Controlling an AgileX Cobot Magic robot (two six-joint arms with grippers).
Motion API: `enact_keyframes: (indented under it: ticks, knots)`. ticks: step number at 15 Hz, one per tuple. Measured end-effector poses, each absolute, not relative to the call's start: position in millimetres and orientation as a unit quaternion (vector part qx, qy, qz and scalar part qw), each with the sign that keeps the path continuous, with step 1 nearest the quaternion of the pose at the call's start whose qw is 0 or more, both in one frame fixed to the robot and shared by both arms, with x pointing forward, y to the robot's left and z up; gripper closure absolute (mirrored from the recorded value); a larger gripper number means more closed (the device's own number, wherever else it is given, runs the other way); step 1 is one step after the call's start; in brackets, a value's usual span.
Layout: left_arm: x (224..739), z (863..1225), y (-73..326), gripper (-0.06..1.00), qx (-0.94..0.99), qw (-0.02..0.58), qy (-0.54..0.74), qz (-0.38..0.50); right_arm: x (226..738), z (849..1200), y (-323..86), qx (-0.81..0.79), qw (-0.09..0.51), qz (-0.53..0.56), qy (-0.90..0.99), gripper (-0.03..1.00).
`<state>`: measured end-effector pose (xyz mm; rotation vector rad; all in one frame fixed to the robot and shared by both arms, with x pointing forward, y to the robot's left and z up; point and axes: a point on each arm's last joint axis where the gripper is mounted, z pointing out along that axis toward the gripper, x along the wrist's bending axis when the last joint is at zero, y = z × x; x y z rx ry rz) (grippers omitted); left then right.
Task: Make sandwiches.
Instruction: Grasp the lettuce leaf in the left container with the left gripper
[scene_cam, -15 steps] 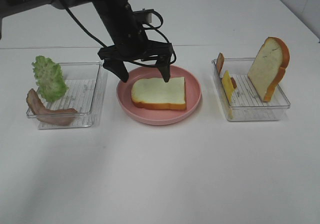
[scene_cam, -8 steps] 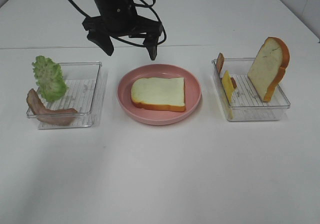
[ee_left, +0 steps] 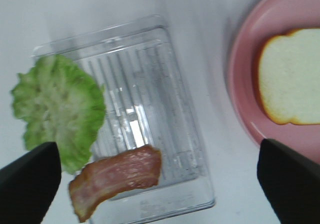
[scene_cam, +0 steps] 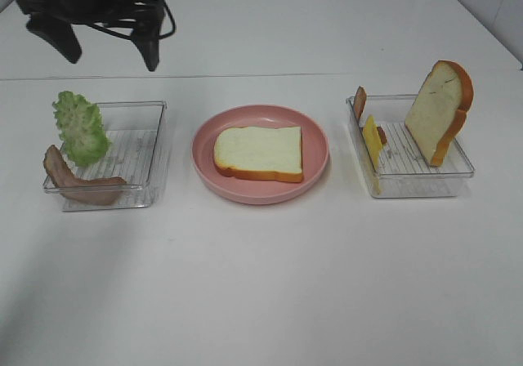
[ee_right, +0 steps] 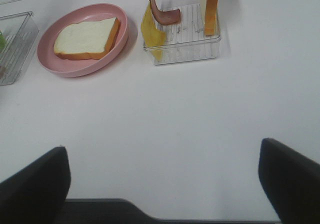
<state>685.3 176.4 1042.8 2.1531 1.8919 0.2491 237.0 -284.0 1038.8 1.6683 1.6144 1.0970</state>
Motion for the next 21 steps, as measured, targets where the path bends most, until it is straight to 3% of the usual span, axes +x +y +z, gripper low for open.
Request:
enact_keyframes:
  ticks: [2,9,18,21]
  knots:
    - [692,1050,216,-0.04,0.721,0.133,0.673,0.097,237,1039,-284,0.623,0.283,0.410,0.603,-0.01]
    - [704,1032,284,-0.04,0.688,0.108,0.711,0.097,237,1039,-284,0.623,0.283,0.410,0.603,-0.01]
    - [718,960,267,-0.03,0.699,0.078,0.710,0.017,237,1039,-284,0.623,0.283,0.410,0.603,-0.01]
    - [720,950,268,0.07,0.703,0.061,0.708,0.020,237,1039,-284,0.623,0.283,0.410,0.603,-0.01]
